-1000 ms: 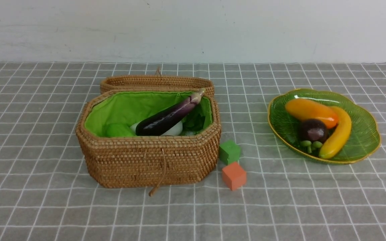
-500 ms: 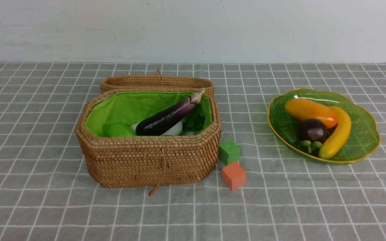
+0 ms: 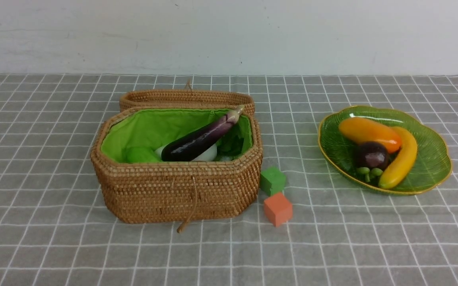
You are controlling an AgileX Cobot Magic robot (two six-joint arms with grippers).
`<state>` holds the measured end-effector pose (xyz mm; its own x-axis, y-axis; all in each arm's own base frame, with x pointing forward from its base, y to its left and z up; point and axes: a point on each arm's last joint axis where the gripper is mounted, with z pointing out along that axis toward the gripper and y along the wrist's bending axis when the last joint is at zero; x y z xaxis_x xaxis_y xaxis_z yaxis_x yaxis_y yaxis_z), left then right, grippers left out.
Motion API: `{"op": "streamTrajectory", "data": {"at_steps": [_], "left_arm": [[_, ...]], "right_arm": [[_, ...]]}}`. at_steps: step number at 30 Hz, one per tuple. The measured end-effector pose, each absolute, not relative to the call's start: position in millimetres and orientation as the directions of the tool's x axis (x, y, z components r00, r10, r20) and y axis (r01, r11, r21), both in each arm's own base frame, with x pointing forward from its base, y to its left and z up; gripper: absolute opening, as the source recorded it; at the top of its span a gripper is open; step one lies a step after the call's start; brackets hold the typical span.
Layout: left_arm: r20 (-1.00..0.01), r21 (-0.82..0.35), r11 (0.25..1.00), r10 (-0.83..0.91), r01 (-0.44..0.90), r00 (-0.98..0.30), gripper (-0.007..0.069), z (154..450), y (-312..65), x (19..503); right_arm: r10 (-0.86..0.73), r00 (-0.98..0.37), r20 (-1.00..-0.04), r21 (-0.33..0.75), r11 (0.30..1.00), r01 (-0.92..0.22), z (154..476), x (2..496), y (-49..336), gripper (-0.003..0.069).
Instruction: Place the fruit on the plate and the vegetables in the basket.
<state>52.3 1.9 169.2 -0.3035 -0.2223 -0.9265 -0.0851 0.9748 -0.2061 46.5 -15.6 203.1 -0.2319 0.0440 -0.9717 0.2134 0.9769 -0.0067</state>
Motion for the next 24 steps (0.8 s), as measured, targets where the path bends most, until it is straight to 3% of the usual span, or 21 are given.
{"op": "streamTrajectory", "data": {"at_steps": [3,24], "left_arm": [[-0.927,-0.206,0.975,-0.222,-0.085,-0.303,0.0036,169,2,52],[-0.927,-0.206,0.975,-0.222,-0.085,-0.304,0.0057,169,2,52]], "right_arm": [[0.055,-0.303,-0.951,-0.011,0.977,0.212,175,50,-16,0.0090],[0.062,-0.288,-0.956,0.001,0.978,0.208,174,50,-15,0.0113]]}}
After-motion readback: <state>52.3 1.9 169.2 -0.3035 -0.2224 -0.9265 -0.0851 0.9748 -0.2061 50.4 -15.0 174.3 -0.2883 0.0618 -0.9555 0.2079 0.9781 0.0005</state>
